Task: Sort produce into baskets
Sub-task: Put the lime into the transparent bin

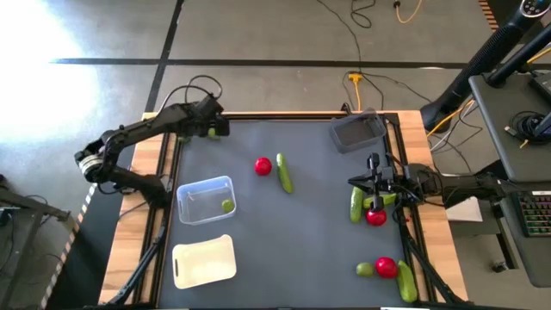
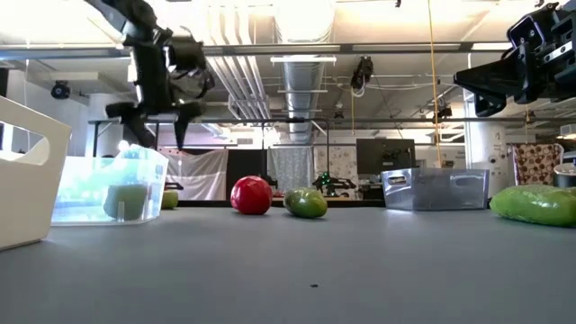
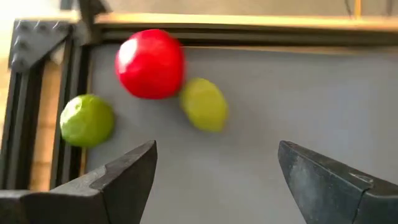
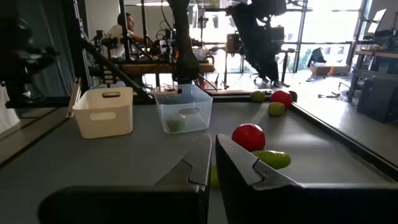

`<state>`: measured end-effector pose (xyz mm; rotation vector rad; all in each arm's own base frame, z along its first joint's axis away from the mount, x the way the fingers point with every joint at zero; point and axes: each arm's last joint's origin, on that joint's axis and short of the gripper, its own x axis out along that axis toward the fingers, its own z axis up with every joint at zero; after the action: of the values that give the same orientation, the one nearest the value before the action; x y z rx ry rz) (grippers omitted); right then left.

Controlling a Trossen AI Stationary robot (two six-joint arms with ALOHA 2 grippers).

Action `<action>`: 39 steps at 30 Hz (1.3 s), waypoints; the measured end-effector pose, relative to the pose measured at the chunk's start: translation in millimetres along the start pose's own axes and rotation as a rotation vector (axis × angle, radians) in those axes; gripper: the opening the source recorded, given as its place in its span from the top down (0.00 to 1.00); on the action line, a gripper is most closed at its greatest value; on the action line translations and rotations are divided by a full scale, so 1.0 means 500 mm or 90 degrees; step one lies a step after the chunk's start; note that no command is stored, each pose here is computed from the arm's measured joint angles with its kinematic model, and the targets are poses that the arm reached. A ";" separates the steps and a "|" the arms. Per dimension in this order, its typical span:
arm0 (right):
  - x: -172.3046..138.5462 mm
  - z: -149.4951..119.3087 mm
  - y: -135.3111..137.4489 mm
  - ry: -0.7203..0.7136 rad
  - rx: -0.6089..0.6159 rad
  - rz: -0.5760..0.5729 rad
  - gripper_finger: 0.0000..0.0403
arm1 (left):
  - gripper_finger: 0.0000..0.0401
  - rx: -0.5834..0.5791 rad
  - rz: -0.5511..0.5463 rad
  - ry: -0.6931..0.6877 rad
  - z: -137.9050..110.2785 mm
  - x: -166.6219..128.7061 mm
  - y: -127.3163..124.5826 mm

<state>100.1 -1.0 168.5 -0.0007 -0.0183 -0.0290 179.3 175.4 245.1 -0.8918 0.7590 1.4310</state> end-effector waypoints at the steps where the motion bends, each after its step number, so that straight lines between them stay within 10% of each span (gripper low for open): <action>1: 0.000 0.000 0.000 0.000 0.000 0.000 0.96 | 0.21 -0.033 0.003 -0.001 0.000 0.012 0.005; 9: 0.000 0.000 0.000 0.000 0.000 0.000 0.96 | 0.21 -0.172 -0.009 -0.011 -0.041 0.100 0.000; 28: 0.000 0.000 0.000 0.000 0.000 0.000 0.96 | 0.31 -0.188 0.116 -0.045 -0.035 0.232 -0.063; 39: 0.000 0.000 0.000 0.000 0.000 0.000 0.96 | 0.66 -0.170 0.124 -0.040 -0.038 0.229 -0.062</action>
<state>100.1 -1.0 168.7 -0.0007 -0.0188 -0.0292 214.4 217.2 138.3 -0.9902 0.6292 1.7548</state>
